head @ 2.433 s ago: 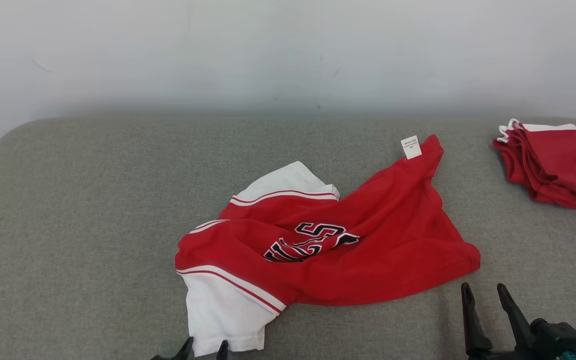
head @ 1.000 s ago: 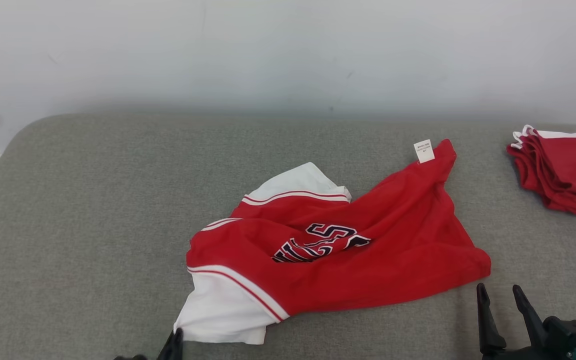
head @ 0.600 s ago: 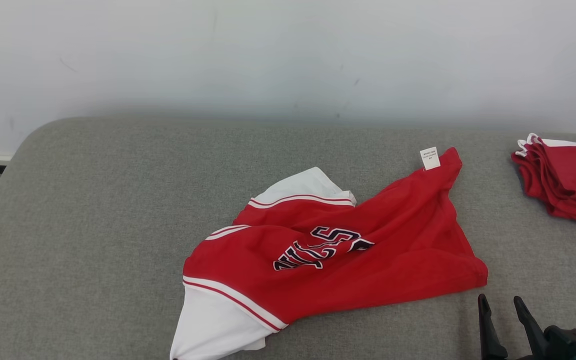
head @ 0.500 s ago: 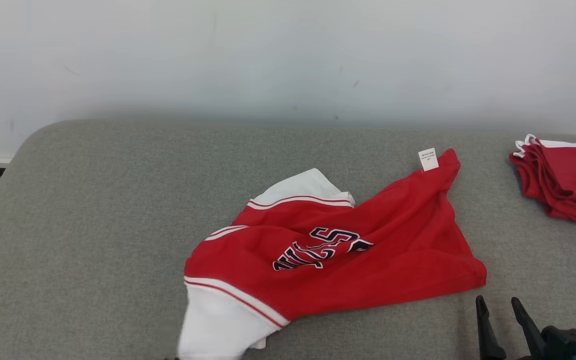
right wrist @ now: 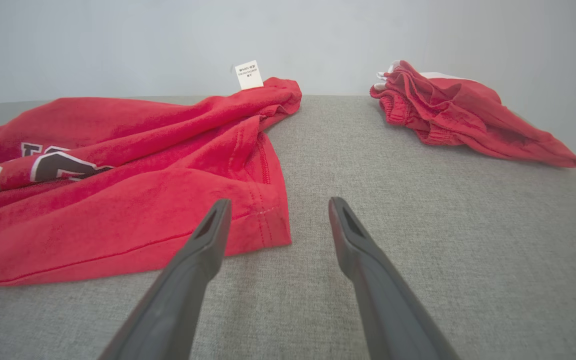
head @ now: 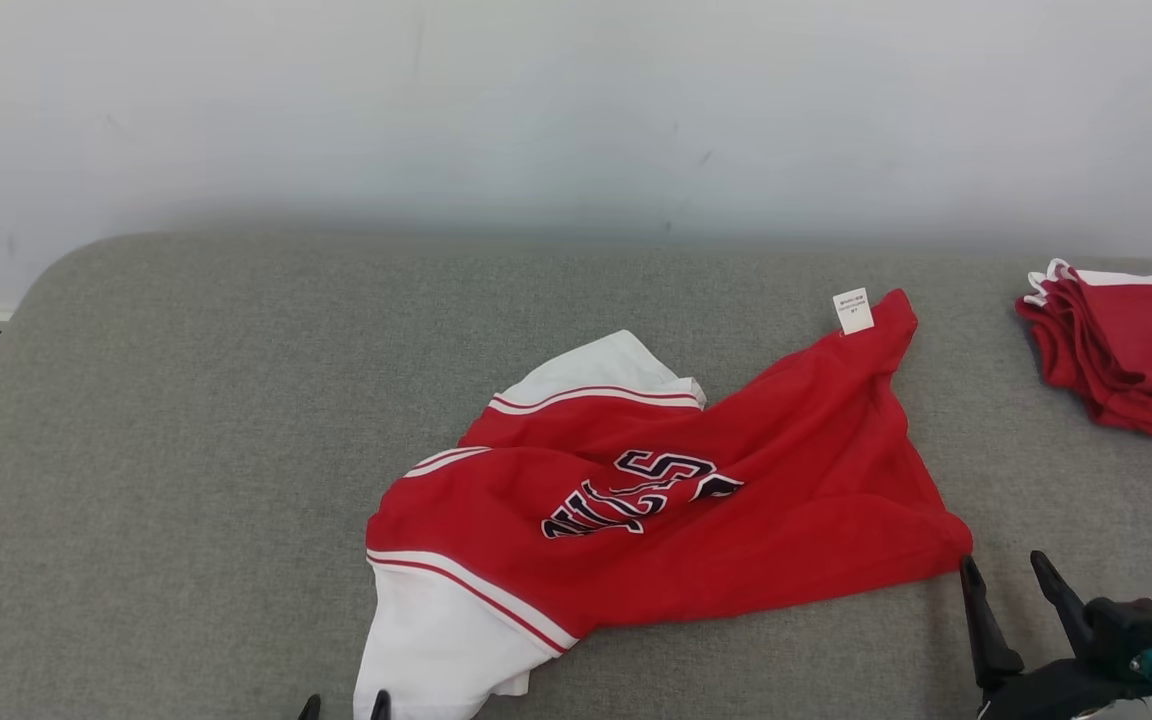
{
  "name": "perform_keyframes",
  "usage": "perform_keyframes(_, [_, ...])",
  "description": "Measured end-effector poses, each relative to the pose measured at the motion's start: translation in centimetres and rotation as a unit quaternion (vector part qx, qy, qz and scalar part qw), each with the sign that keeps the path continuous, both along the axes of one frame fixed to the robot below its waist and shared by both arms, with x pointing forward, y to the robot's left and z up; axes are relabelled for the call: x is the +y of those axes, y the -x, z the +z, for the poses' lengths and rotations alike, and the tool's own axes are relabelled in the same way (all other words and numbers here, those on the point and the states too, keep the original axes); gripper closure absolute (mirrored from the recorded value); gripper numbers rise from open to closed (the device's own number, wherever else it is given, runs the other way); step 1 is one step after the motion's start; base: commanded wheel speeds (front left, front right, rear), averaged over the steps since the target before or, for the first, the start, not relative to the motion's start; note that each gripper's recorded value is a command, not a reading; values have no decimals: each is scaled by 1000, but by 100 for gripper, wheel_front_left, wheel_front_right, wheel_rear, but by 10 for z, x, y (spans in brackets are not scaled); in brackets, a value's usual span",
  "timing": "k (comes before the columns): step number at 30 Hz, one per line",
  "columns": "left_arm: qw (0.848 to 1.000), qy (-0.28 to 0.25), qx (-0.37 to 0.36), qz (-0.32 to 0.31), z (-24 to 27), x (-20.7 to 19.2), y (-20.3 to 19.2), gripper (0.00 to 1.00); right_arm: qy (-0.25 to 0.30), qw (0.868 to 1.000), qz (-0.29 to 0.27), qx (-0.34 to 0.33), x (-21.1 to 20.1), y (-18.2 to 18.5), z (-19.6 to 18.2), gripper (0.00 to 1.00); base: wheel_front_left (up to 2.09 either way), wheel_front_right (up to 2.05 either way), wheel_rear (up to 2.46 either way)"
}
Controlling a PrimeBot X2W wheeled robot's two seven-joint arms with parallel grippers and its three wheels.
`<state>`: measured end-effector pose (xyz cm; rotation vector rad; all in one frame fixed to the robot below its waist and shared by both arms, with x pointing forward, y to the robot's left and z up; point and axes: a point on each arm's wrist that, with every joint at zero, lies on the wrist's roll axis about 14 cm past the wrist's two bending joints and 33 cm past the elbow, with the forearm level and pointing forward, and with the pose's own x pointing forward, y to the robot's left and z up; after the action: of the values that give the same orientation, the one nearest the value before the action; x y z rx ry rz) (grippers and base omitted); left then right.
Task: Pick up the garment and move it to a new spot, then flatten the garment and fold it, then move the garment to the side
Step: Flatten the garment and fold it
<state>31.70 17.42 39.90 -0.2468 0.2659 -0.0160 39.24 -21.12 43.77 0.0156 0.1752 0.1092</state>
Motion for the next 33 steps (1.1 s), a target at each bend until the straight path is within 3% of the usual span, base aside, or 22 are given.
perform_keyframes(19, [999, 5, 29, -22, -15, -14, -13, 0, 22, 997, 42, 67, 12, -29, -33, 0, 0, 0, 0])
perform_keyframes(20, [999, 7, 31, -25, -16, -17, -13, 2, 22, 996, 43, 70, 13, -30, -34, 36, 0, 0, 0])
perform_keyframes(21, [999, 8, 33, -28, -17, -19, -13, 47, 22, 996, 45, 72, 14, -31, -35, 72, 0, 0, 0])
perform_keyframes(22, [999, 10, 36, -33, -19, -22, -14, 100, 24, 996, 49, 71, 16, -33, -34, 100, 0, 0, 0])
perform_keyframes(33, [999, 36, 3, -7, 0, -13, -7, 100, 15, 998, 51, 45, 9, -18, -18, 100, 0, 0, 0])
